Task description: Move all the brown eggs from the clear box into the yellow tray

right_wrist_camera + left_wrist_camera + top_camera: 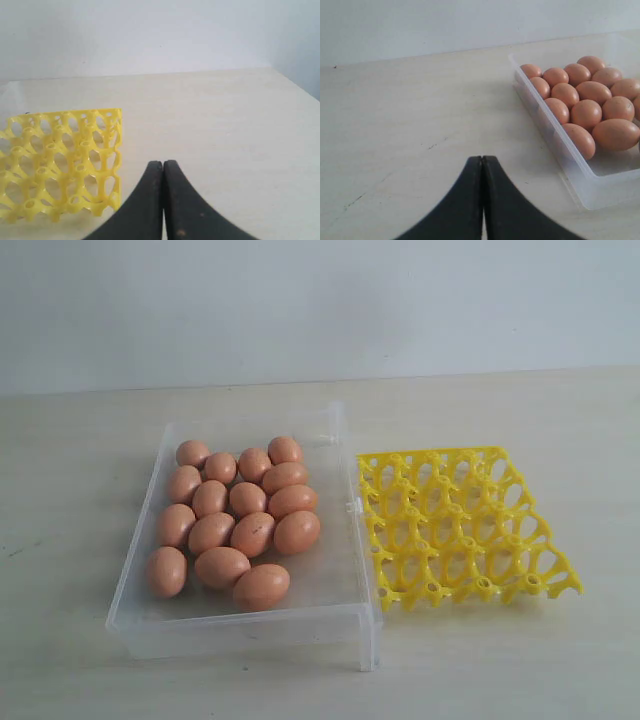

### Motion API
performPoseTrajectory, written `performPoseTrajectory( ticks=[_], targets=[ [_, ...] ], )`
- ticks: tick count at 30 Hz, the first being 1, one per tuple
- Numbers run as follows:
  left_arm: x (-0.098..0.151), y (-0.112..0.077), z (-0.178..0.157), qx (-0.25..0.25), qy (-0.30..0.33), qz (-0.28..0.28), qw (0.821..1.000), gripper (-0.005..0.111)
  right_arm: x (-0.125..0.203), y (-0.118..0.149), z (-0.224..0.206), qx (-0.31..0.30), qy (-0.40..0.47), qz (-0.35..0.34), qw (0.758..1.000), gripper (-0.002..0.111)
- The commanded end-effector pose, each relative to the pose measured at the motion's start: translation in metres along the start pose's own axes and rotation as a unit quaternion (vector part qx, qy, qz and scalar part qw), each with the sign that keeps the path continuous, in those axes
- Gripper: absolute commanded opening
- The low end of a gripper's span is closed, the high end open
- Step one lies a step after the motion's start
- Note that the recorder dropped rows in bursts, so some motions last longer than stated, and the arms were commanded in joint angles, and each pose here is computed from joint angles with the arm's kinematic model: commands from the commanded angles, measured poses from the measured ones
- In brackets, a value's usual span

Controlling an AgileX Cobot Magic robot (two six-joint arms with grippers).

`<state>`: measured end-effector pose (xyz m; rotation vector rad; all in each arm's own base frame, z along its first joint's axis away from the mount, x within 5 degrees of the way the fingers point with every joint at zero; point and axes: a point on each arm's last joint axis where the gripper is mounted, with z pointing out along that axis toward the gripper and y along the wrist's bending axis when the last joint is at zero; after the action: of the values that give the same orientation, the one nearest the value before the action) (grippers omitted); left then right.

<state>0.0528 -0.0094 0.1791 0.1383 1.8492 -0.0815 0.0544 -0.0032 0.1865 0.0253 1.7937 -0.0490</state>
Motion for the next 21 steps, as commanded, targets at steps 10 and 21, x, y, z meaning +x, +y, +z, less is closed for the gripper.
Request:
performPoseTrajectory(
  ticks=[10,21],
  targets=[
    [-0.0024,-0.0001,-0.0009,0.001,-0.010,-0.002,1.000,0.000,0.0005,0.0003,0.0000,-0.002,-0.004,-0.002,1.000,0.000],
    [-0.0024,-0.0001,-0.0009,0.001,-0.010,-0.002,1.000,0.000,-0.0076,0.0008,-0.0004,-0.006,-0.049,0.020,0.999,0.000]
  ],
)
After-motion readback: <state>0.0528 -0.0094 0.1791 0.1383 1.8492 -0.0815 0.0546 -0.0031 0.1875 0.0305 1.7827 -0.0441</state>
